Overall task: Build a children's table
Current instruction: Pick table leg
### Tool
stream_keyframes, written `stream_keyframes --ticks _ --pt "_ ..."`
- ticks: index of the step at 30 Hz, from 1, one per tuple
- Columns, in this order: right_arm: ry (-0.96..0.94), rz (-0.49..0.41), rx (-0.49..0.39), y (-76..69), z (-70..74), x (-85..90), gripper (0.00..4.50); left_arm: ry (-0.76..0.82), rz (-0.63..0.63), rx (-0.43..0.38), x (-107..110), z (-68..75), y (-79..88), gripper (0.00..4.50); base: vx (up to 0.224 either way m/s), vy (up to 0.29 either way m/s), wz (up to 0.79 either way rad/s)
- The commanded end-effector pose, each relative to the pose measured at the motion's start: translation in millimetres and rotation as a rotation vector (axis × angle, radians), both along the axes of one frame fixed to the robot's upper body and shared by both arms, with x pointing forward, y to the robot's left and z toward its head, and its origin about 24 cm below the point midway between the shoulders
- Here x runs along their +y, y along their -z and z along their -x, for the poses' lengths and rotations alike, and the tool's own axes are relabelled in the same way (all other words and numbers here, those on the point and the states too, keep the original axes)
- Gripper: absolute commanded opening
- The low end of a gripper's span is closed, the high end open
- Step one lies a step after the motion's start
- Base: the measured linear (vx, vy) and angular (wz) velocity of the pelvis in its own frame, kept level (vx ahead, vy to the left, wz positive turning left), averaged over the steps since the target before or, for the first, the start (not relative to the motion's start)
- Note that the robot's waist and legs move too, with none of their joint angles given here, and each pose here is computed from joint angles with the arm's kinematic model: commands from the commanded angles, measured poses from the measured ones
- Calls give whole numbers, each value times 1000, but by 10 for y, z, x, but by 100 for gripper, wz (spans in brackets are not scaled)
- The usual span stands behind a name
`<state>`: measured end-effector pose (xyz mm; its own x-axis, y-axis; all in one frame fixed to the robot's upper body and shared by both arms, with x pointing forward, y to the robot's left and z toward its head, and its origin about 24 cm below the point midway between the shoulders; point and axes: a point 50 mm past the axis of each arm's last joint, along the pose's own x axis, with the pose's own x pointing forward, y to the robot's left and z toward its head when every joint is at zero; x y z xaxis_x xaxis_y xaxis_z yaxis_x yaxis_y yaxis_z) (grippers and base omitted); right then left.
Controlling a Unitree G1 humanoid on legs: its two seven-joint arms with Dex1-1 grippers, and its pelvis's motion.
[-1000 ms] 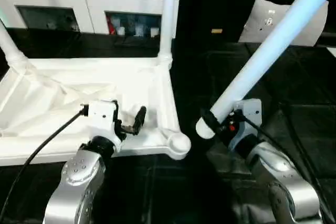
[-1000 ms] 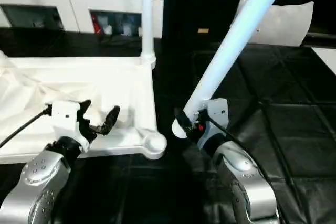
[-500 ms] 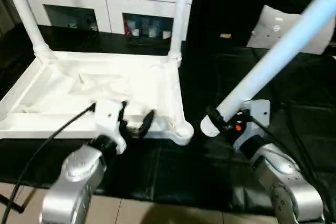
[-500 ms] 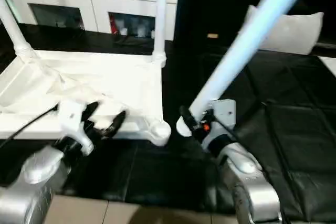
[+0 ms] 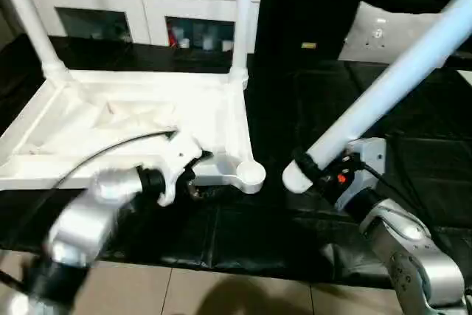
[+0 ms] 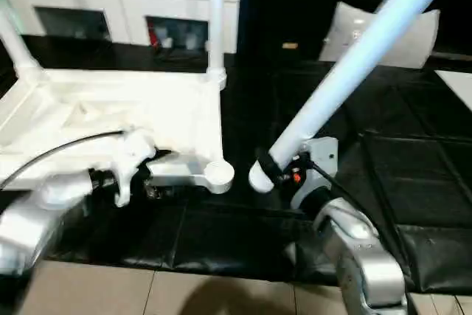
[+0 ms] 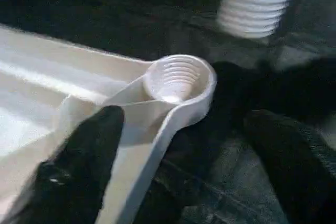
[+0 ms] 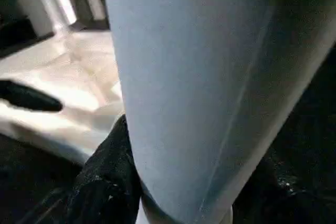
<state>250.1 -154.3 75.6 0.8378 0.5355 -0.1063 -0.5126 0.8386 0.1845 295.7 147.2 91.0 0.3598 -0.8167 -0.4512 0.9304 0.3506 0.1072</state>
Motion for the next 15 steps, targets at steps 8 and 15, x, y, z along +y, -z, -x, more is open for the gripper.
stream_keyframes --ticks 8,15 --pt "-31 46 -21 6 15 13 188 178 -119 60 7 -241 73 330 0 0 0" --pt "-20 22 8 30 47 -11 188 157 -142 69 1 -409 122 265 0 0 0"
